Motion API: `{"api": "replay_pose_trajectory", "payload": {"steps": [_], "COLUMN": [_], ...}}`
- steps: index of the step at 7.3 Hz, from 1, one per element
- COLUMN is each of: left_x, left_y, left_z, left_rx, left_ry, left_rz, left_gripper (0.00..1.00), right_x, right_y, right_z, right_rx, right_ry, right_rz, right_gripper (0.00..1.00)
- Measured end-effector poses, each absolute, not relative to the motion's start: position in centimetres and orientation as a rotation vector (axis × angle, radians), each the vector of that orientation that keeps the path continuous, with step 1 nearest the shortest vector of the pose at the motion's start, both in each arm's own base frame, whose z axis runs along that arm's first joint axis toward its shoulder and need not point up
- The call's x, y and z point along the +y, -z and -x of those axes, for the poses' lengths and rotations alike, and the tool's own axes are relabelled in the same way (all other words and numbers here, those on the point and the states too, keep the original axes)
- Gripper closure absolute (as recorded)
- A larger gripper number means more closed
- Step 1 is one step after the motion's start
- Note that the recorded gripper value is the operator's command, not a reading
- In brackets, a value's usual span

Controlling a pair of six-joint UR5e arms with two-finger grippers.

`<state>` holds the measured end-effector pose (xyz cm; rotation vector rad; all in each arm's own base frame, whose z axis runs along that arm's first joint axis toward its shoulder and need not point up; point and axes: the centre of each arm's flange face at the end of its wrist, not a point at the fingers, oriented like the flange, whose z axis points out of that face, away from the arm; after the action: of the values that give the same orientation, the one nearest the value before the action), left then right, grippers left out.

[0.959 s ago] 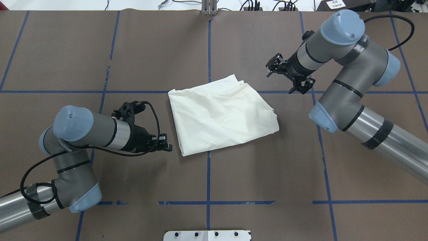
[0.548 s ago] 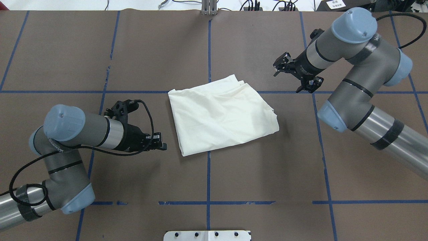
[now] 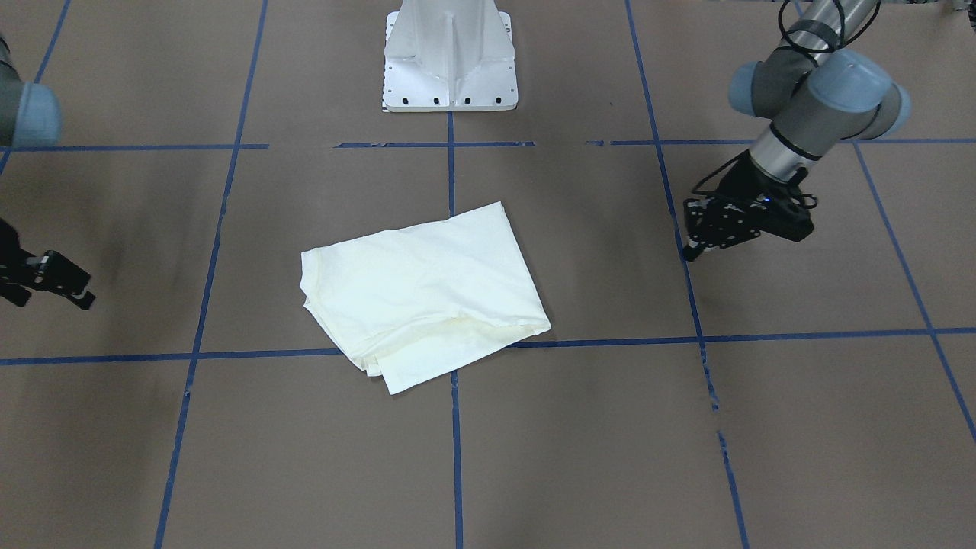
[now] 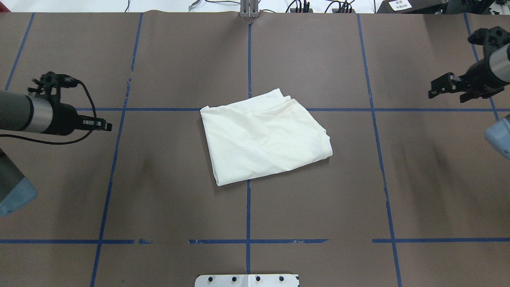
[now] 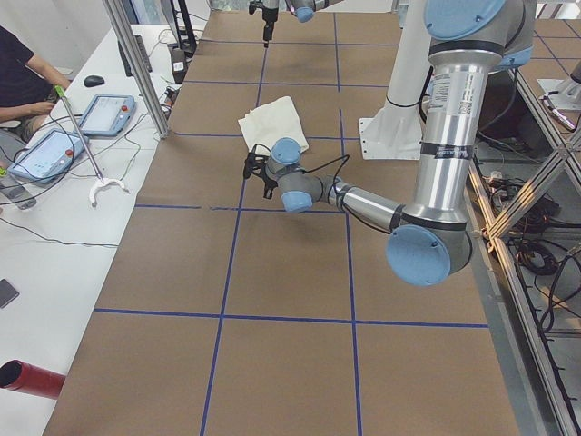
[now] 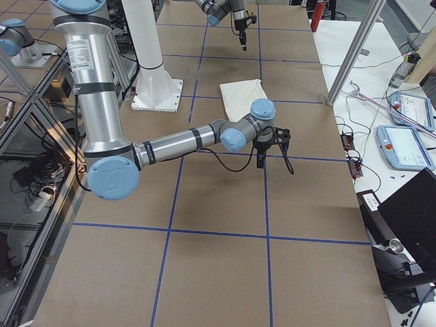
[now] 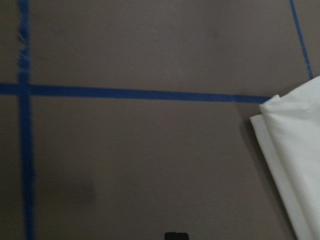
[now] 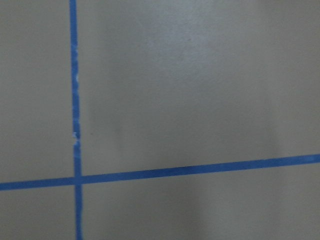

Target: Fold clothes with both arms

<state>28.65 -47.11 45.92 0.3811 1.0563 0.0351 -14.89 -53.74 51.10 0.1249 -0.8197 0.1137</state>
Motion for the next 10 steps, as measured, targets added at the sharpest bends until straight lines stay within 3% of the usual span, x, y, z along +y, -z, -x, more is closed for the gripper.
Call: {"api": "replay_pose_trajectory", "payload": {"steps": [1,3,4,6,10], "left_x": [-48.7,-50.0,-50.3,-50.5,-49.6], "left_y": [-47.7,-49.9,-50.5,-51.9,-53.8], "left_z": [-24.6,-15.9,-11.3,-6.0,-4.1], "left_rx": [0.976,0.897,0.874,0.822,0.811], "left_ry": [-0.091,-0.180,-0.207,-0.257,-0.258], "left_rz": [-0.403,-0.406,-0.406,-0.391,-0.364], "left_gripper": [0.53,0.45,0.00,0.00,0.00], "right_x": [-53.4,-52.8,-52.2,-51.0,-50.6], "right_y": [-53.6,-56.2,-57.1,-57.8,-58.0], "right_z": [10.4,3.7,1.1,-1.7,-2.6], "right_rx": [-0.764,-0.714,-0.727,-0.752,-0.755], "right_ry": [-0.027,0.074,0.088,0.072,0.060], "right_rz": [-0.151,-0.127,-0.104,-0.091,-0.094], "right_gripper": [0.00,0.00,0.00,0.00,0.00]}}
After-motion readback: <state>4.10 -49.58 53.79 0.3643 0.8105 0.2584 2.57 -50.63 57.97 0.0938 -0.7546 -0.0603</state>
